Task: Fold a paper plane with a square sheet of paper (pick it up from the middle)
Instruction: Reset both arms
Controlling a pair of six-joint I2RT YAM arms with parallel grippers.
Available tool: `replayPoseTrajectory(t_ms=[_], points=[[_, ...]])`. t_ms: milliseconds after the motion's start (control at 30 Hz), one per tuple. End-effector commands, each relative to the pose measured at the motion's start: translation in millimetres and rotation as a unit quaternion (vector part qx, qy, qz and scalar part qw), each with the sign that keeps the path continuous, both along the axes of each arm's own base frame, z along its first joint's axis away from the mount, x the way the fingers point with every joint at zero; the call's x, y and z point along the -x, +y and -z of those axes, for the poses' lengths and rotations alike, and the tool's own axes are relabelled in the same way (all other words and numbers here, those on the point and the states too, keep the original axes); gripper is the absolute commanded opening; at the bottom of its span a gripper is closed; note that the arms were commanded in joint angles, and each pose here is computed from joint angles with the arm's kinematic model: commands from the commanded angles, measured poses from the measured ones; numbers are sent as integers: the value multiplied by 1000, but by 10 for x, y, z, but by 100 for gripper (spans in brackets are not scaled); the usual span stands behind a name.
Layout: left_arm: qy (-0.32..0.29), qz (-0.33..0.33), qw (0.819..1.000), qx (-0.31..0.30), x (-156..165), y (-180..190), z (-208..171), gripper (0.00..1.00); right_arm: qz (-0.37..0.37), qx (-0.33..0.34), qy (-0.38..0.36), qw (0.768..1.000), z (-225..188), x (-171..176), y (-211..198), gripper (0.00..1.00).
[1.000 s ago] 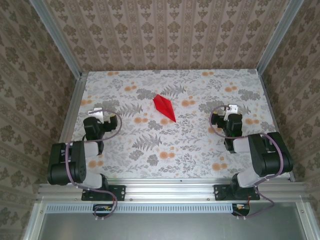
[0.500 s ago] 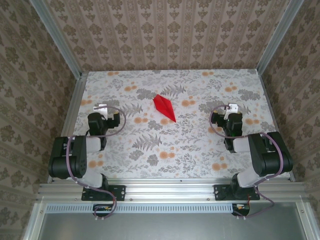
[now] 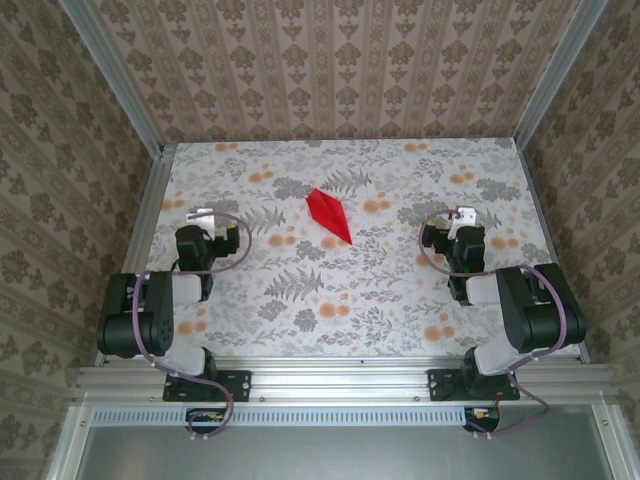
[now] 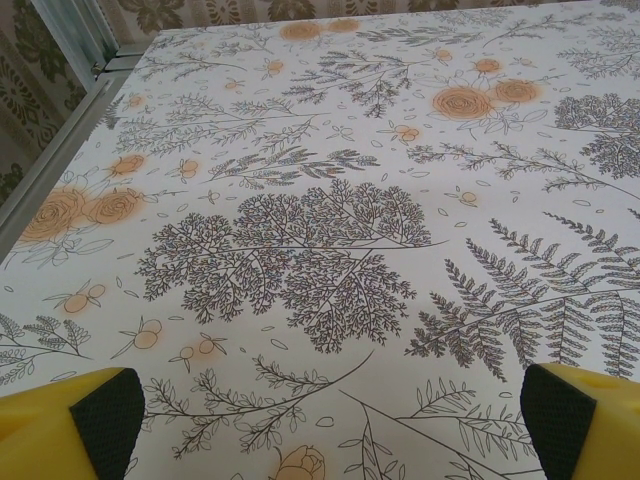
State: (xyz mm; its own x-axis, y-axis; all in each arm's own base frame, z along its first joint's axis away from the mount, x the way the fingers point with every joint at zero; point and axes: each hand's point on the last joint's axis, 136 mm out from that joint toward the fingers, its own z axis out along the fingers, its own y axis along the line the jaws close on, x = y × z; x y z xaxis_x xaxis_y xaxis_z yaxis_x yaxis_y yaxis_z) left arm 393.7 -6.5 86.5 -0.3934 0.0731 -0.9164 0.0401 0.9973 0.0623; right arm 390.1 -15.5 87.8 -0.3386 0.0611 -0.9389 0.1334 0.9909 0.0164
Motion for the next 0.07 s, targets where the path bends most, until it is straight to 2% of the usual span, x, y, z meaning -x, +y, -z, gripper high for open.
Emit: replayPoseTrajectory(t_ms=[0, 33], points=[[-6, 1, 1000, -14, -58, 12, -49, 100, -6, 4, -23, 1000, -130, -81, 5, 100], [-6, 1, 1000, -14, -57, 12, -50, 100, -6, 4, -24, 1000, -133, -80, 5, 100]])
